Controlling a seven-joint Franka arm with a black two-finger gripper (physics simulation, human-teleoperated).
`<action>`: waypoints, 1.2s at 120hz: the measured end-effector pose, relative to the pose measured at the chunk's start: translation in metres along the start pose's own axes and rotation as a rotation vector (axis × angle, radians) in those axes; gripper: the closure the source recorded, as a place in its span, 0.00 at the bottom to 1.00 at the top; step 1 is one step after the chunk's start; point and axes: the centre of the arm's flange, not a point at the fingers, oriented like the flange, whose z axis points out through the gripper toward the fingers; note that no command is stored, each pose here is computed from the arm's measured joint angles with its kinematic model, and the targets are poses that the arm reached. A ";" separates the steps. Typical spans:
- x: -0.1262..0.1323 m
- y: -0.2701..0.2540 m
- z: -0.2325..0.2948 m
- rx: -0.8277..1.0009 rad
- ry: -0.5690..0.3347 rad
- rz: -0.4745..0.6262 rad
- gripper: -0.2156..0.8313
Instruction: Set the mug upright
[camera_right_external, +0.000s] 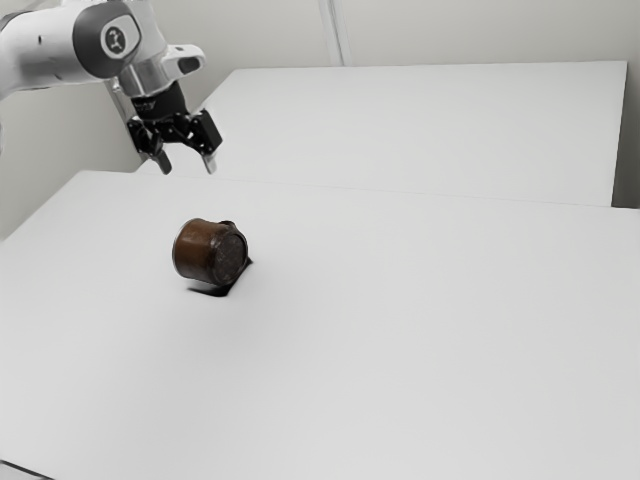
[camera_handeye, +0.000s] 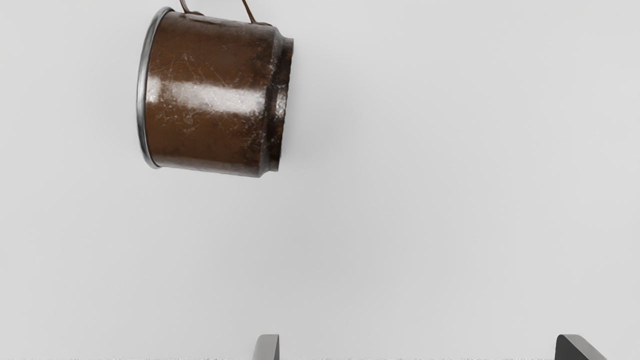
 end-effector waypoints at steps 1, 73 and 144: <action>0.000 -0.002 0.001 -0.002 -0.003 -0.003 0.21; 0.046 -0.145 0.093 -0.253 0.012 0.011 0.21; 0.087 -0.250 0.178 -0.535 0.160 0.167 0.21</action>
